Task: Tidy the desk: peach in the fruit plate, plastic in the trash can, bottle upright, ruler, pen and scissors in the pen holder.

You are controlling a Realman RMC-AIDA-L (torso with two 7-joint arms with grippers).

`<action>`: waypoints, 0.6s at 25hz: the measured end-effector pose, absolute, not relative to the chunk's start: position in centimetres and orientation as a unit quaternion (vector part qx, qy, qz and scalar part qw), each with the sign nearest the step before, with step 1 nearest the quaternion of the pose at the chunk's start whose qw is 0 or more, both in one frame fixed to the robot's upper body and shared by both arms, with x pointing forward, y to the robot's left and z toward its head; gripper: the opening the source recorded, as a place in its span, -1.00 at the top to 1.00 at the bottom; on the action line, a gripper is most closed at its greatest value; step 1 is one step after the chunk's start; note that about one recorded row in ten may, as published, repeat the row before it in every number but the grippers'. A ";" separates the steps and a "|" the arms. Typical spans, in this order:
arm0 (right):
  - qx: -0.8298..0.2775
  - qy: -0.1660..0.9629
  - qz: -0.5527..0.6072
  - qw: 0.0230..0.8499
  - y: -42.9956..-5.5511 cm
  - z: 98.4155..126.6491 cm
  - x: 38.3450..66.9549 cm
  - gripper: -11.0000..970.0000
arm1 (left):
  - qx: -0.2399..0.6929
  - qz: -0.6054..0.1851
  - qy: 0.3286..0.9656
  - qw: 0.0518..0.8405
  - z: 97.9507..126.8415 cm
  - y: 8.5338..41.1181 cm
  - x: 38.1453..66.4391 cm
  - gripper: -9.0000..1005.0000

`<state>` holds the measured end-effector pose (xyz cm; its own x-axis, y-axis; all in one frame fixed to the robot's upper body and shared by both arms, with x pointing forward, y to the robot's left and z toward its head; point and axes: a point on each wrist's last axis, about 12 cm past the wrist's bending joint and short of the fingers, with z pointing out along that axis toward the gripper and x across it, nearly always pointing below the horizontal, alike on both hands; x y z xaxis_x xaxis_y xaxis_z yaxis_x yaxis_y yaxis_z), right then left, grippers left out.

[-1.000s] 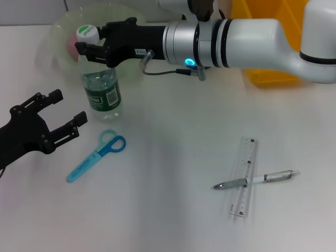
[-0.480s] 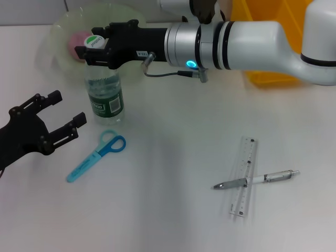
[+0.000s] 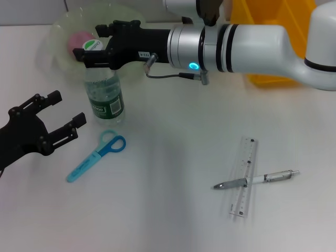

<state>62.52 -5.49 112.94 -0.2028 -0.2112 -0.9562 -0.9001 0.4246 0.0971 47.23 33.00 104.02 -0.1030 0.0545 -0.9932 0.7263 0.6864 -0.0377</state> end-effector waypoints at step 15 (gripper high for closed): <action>-0.321 0.601 0.455 0.573 -12.5 114.6 60.2 -0.63 | 0.286 -0.284 0.684 0.608 104.3 33.2 47.1 -0.57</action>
<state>60.15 -12.49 114.61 -0.1361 0.1361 -0.9813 -0.9082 0.3786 0.1785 47.11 33.15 104.27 -0.0975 0.0450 -0.9942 0.7365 0.6752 -0.0416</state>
